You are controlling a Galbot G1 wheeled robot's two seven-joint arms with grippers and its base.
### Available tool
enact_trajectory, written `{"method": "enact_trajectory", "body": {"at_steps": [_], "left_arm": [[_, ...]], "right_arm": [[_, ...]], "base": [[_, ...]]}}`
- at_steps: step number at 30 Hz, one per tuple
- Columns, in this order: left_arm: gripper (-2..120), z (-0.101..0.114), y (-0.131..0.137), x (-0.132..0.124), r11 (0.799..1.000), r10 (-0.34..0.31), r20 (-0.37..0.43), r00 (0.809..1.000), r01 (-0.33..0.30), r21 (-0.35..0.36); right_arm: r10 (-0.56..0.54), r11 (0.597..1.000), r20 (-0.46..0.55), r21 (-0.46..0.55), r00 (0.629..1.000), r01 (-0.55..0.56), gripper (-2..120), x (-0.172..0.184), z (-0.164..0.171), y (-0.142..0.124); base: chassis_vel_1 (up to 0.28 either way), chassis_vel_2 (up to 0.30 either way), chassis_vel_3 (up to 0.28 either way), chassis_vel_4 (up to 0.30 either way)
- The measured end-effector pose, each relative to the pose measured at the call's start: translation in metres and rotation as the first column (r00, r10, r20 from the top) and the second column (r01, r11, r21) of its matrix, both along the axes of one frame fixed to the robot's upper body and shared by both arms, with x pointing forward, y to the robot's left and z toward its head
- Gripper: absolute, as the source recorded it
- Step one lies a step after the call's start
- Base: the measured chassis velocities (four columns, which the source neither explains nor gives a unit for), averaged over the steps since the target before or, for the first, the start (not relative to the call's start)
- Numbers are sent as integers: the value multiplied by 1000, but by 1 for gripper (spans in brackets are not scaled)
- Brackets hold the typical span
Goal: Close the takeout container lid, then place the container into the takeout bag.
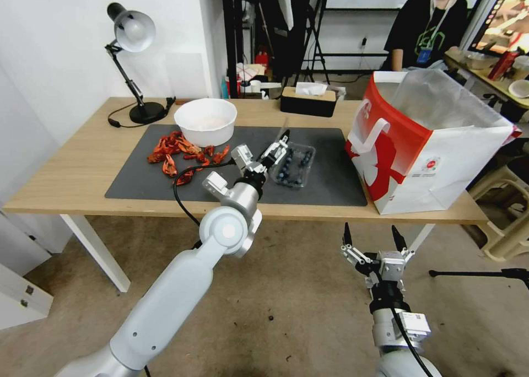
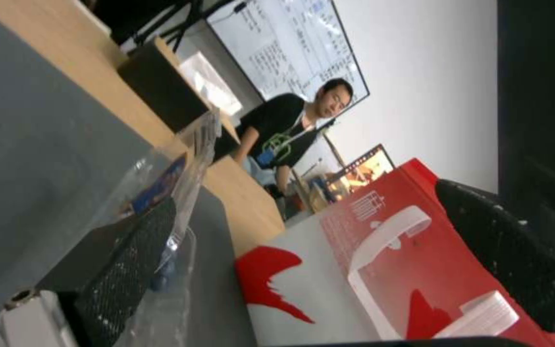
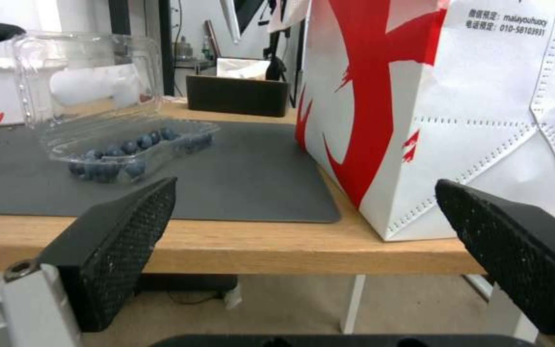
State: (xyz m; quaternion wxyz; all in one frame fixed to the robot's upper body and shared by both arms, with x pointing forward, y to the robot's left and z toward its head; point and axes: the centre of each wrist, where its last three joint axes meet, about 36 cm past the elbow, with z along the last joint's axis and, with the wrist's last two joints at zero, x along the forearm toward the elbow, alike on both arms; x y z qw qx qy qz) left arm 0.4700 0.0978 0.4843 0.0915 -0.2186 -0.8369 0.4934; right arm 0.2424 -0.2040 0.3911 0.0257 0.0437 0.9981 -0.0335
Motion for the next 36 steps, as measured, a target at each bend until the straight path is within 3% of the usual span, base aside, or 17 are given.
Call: {"method": "enact_trajectory", "body": {"at_steps": [8,16,21,29,33,36], "left_arm": [[100,10,-6,11,998,-43,-107,993,38,-47],[97,16,-14,27,991,-94,-243,965,68,-112],[91,12,-19,33,991,-97,-274,957,67,-117],[60,4,-25,43,993,-87,-313,946,57,-104],[50,1,-28,45,993,-85,-324,942,55,-102],[34,-5,-30,47,995,-77,-337,938,51,-87]], "right_arm": [[-3,1000,0,-3,1000,3,100,-1,0,-1],[-3,1000,2,-7,1000,3,100,-1,1,-3],[-3,1000,4,-7,1000,3,100,0,1,-3],[0,1000,3,4,1000,0,100,3,1,-2],[2,1000,0,18,1000,-2,100,6,3,-2],[5,999,-7,48,1000,-4,100,14,7,-3]], "base": [[0,0,0,0],[0,0,0,0],[0,0,0,0],[0,0,0,0],[0,0,0,0],[0,0,0,0]]}}
